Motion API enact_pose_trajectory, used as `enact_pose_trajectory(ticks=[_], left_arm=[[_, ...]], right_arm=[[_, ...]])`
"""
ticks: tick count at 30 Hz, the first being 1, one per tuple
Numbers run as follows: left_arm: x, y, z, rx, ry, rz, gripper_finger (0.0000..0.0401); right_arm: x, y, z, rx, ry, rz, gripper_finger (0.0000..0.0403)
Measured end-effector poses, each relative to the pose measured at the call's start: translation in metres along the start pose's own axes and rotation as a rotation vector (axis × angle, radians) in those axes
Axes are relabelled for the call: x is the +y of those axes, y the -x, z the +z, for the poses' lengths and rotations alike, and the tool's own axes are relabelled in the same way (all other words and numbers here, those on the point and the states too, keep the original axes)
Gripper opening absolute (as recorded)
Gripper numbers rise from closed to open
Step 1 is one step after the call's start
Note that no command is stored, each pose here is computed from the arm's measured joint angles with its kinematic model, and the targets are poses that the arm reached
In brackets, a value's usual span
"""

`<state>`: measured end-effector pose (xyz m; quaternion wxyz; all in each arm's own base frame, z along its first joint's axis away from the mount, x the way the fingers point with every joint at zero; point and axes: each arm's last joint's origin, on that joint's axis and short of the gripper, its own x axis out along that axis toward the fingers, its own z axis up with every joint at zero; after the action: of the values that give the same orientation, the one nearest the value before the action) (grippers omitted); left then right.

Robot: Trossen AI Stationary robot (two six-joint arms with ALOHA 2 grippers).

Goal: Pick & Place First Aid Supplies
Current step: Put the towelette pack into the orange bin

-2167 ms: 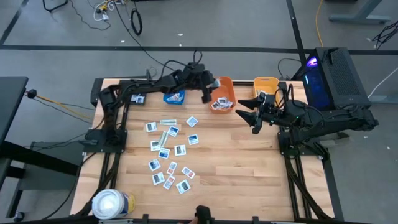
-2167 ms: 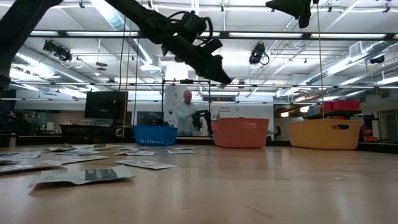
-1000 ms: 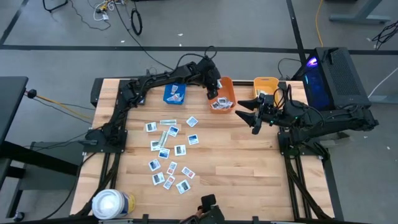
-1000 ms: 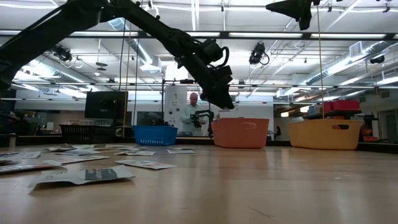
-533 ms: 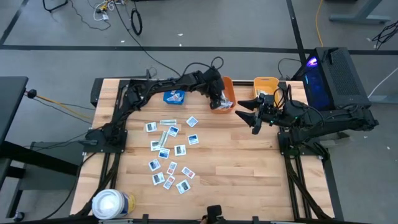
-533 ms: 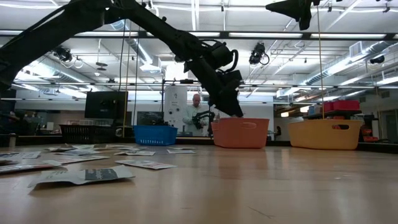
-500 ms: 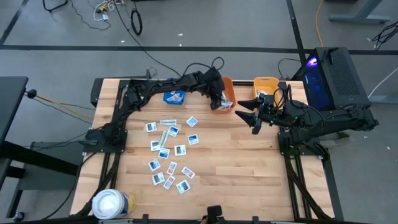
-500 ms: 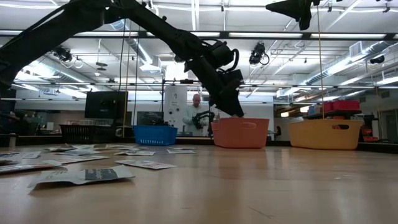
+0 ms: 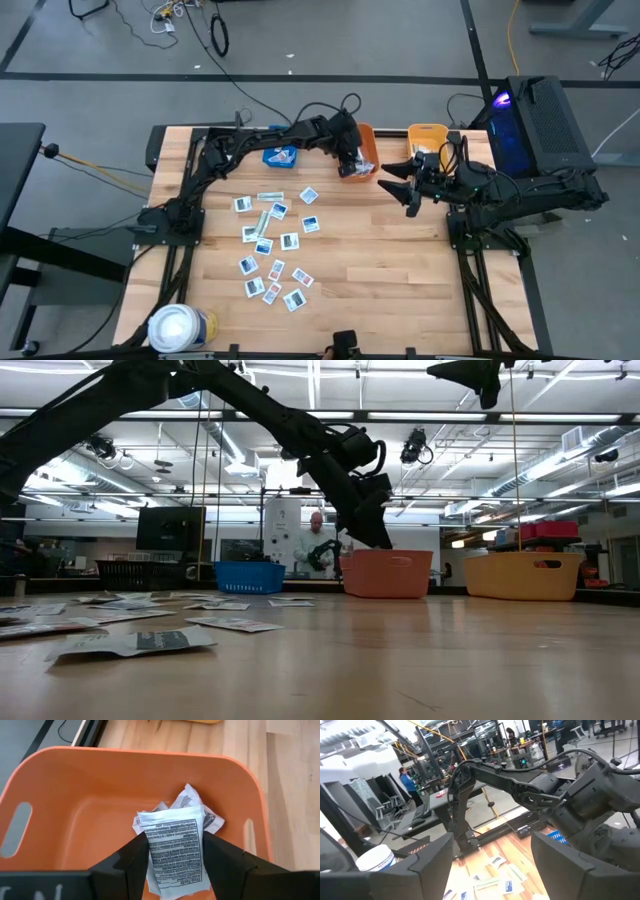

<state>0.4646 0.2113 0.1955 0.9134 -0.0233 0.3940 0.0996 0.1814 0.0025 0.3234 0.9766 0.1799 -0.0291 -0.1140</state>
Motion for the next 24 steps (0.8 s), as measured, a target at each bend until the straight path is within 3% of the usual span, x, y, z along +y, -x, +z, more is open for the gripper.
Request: enact_pose_trajectory(ticks=[14, 24], left_arm=[[0.001, 0.002, -0.001, 0.019, 0.026, 0.054, 0.0314], [-0.008, 0.04, 0.011, 0.054, 0.033, -0.004, 0.0323]], right_arm=[[0.0, 0.0, 0.0, 0.0, 0.0, 0.0, 0.0267], [-0.001, 0.0, -0.002, 0.015, 0.008, -0.006, 0.0267]])
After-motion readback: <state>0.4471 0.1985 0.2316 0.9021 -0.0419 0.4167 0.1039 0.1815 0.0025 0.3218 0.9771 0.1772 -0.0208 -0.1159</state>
